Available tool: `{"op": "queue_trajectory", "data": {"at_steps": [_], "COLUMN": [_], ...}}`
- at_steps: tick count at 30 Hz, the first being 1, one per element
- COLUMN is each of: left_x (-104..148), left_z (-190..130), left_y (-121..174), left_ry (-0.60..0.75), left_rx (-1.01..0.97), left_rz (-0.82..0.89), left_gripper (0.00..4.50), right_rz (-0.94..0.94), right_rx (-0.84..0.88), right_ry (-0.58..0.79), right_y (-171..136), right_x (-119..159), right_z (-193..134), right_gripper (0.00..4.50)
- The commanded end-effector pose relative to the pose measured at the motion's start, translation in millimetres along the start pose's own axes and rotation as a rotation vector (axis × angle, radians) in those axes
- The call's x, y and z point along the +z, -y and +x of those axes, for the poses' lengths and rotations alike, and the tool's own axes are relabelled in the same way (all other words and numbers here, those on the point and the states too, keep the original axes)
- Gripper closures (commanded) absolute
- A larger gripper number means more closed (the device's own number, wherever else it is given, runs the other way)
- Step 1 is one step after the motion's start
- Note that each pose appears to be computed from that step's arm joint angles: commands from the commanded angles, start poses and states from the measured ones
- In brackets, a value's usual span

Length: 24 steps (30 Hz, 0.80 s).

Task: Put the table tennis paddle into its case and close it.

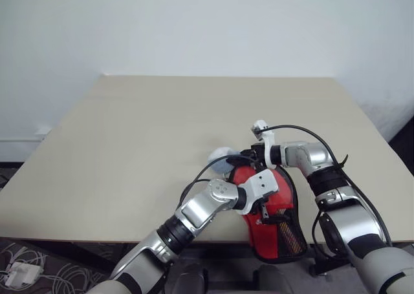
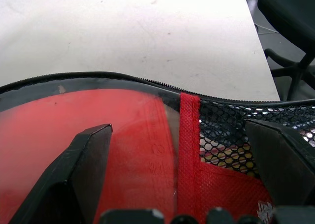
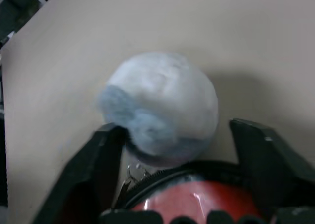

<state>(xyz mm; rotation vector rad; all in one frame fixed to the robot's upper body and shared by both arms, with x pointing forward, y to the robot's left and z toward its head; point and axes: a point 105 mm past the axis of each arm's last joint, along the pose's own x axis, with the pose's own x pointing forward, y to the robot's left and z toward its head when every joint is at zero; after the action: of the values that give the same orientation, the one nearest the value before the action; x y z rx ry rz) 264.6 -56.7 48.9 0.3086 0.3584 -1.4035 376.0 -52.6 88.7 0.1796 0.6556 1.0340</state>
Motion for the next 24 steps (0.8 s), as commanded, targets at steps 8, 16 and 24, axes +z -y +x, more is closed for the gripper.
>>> {"op": "queue_trajectory", "data": {"at_steps": [8,16,24], "left_x": [-63,-64,-61], "left_z": [-13,-12,-10], "left_y": [-15,-15,-22], "left_ry": [-0.249,-0.256,-0.251], "left_rx": [0.089,0.089,0.106], "left_rz": [-0.085,-0.100,-0.109], "left_gripper": [0.00,0.00,0.00], "right_rz": [-0.012,0.060,0.103], "right_rx": [-0.021,-0.128,-0.337], "right_ry": [0.080,0.372,0.465], "right_y": [-3,7,44], "right_x": [24,75,80], "right_z": [-2,-12,-46], "right_gripper": [4.48,4.48,4.48]}}
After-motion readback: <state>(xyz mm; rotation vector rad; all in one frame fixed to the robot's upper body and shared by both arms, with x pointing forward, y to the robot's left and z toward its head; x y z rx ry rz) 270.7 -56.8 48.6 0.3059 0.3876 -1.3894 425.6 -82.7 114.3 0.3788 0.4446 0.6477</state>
